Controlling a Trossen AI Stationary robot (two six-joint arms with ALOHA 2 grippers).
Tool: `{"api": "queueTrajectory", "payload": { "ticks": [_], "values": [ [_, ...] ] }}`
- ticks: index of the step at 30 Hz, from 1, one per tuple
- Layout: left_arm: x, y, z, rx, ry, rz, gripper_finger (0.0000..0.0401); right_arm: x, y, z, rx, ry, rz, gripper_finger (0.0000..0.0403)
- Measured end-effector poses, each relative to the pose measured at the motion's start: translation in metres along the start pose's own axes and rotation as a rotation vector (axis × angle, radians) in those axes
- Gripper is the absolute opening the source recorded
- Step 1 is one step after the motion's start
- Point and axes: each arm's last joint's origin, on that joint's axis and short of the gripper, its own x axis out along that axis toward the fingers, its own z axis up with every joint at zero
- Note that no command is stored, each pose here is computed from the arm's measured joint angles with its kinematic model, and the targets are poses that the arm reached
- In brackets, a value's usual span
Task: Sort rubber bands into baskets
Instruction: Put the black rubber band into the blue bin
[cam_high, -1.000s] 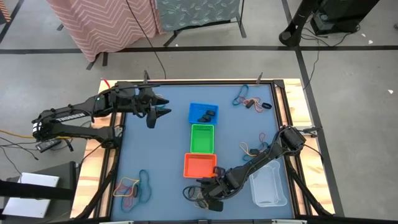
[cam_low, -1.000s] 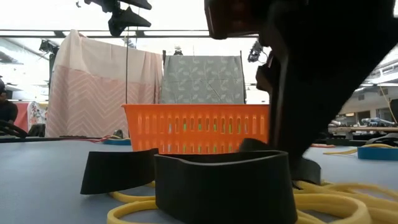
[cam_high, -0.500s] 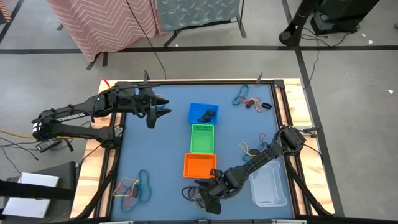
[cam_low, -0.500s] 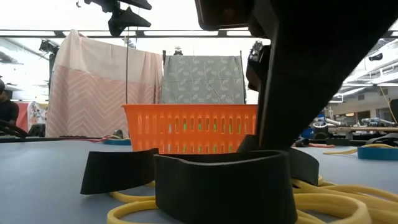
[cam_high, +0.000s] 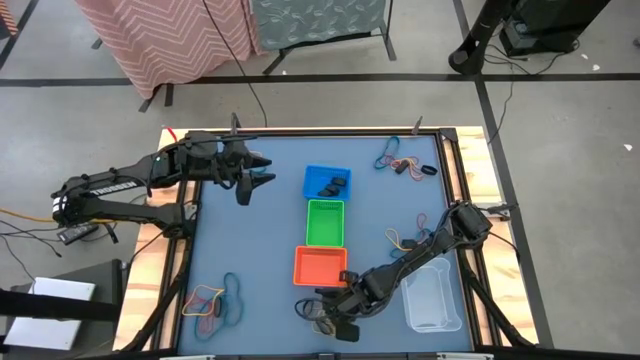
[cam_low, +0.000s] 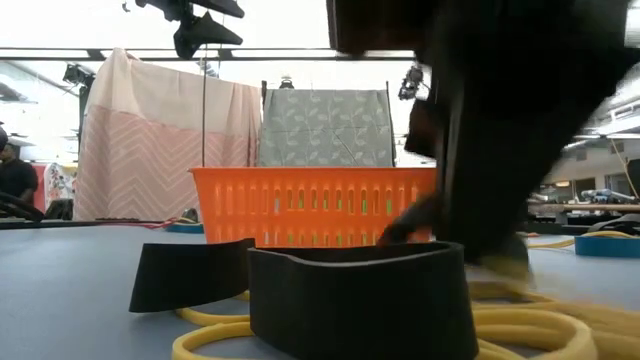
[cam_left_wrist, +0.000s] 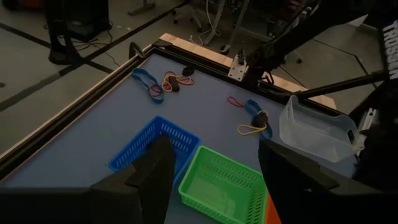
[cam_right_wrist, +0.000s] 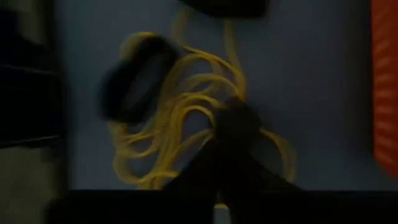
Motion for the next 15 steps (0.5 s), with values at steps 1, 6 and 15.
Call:
{"api": "queueTrajectory", "payload": {
  "ticks": [1, 6, 15],
  "values": [
    [0.0, 0.0, 0.0, 0.0, -0.001, 0.004, 0.0232, -0.009, 0.002, 0.003, -0.003, -0.01, 0.017, 0.0015],
    [0.0, 0.001, 0.0, 0.001, -0.005, 0.02, 0.0232, -0.068, -0.001, 0.01, -0.014, -0.057, 0.007, 0.001],
    [0.0, 0.001, 0.0, -0.007, -0.011, 0.039, 0.0232, -0.147, -0.068, 0.035, 0.009, -0.238, -0.3, 0.0009]
  ]
}}
